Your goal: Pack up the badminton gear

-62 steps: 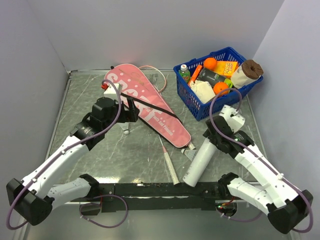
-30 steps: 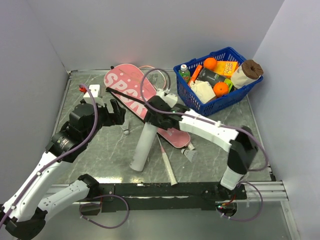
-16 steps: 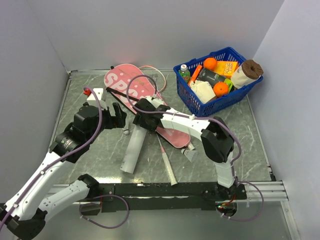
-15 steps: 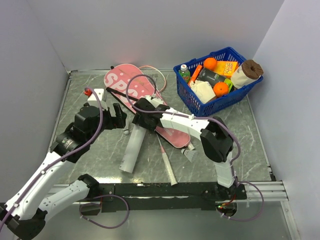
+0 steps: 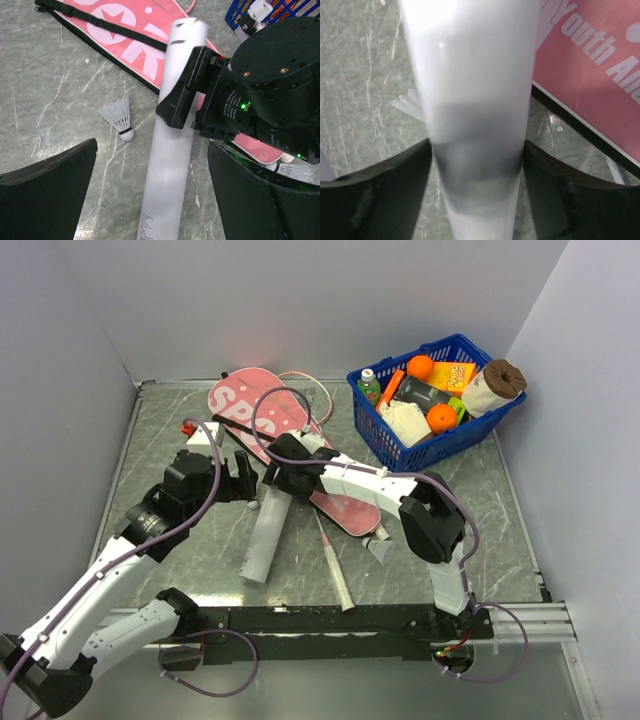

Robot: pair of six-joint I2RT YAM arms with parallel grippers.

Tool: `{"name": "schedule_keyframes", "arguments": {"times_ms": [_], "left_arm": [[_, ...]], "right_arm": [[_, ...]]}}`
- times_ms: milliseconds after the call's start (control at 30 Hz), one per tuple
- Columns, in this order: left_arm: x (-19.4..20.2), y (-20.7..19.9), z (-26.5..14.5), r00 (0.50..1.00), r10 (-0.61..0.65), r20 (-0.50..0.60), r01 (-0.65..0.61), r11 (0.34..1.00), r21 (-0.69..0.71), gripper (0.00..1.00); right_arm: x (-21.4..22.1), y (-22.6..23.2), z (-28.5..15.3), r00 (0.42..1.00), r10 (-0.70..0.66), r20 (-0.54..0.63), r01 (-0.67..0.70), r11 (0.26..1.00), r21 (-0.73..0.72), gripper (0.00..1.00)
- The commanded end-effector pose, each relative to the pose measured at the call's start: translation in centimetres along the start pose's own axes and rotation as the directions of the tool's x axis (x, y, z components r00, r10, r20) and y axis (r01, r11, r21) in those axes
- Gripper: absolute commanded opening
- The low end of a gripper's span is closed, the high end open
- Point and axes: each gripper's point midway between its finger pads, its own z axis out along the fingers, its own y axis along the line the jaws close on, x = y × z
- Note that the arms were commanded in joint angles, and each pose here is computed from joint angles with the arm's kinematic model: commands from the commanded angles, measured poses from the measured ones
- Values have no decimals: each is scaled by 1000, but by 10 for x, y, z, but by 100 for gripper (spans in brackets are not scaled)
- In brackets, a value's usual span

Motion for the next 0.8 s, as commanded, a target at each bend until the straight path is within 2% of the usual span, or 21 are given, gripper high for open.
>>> {"name": "schedule_keyframes", "arguments": {"times_ms": [0, 133, 400, 500, 600, 767], "left_arm": [[-3, -7, 6, 1000, -20, 16, 20, 1000, 19, 97], [-1, -8, 9, 1000, -18, 6, 17, 1000, 22, 97], [3, -4, 17, 1000, 3, -2, -3, 1000, -7, 96], [6, 4, 26, 999, 32, -20, -33, 998, -62, 97], [8, 12, 41, 995, 81, -51, -87, 988, -130, 96], [13, 15, 69, 978, 189, -89, -202, 966, -160, 96]], "right_arm": [[-2, -4, 10, 1000, 7, 10, -7, 1000, 4, 82], [1, -17, 19, 1000, 6, 3, -6, 999, 32, 88], [-3, -34, 17, 1000, 16, 23, -18, 998, 56, 88], [-12, -47, 3, 999, 27, 47, -30, 998, 54, 88], [-31, -59, -29, 992, 29, 119, -33, 999, 27, 89], [-42, -80, -64, 983, -61, 174, 57, 998, 25, 89]]}}
